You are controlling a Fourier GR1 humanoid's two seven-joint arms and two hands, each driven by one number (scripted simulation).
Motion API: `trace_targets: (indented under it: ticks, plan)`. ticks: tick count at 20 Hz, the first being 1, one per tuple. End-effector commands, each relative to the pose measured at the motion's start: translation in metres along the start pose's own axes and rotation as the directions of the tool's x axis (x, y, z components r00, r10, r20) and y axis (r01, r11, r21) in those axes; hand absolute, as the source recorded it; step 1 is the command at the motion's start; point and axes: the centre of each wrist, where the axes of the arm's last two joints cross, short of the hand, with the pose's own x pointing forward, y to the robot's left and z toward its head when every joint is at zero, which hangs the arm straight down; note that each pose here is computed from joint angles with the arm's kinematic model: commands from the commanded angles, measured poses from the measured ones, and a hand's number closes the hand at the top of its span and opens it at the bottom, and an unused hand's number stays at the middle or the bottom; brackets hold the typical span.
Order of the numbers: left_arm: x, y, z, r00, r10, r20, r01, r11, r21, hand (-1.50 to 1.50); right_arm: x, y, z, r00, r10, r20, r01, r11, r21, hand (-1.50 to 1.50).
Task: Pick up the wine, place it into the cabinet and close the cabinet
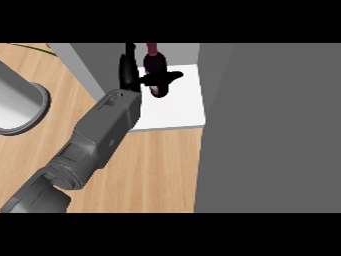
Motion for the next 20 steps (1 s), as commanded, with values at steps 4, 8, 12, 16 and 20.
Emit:
trace_targets:
  ticks: [4,8,12,16,20]
  plan:
    - [0.0,0.007,-0.002,0.991,0.119,0.065,-0.114,0.991,-0.075,-1.5,0.038,0.007,0.018,0.996,-0.056,0.064,0.055,0.998,0.015,-1.5]
    - [0.013,-0.007,0.001,0.976,0.194,0.102,-0.184,0.978,-0.101,-1.5,0.045,0.012,0.028,0.996,-0.067,0.062,0.068,0.998,-0.011,-1.5]
    - [0.014,-0.026,0.019,0.966,0.246,0.084,-0.233,0.962,-0.144,-1.5,0.043,0.011,0.023,0.997,-0.043,0.056,0.044,0.999,-0.019,-1.5]
    - [0.003,-0.007,0.02,0.957,0.27,0.111,-0.252,0.956,-0.151,-1.5,0.049,0.007,0.035,0.998,-0.037,0.049,0.038,0.999,-0.02,-1.5]
    - [0.011,-0.014,0.034,0.95,0.292,0.112,-0.265,0.941,-0.209,-1.5,0.042,0.011,0.024,0.998,-0.043,0.048,0.045,0.998,-0.05,-1.5]
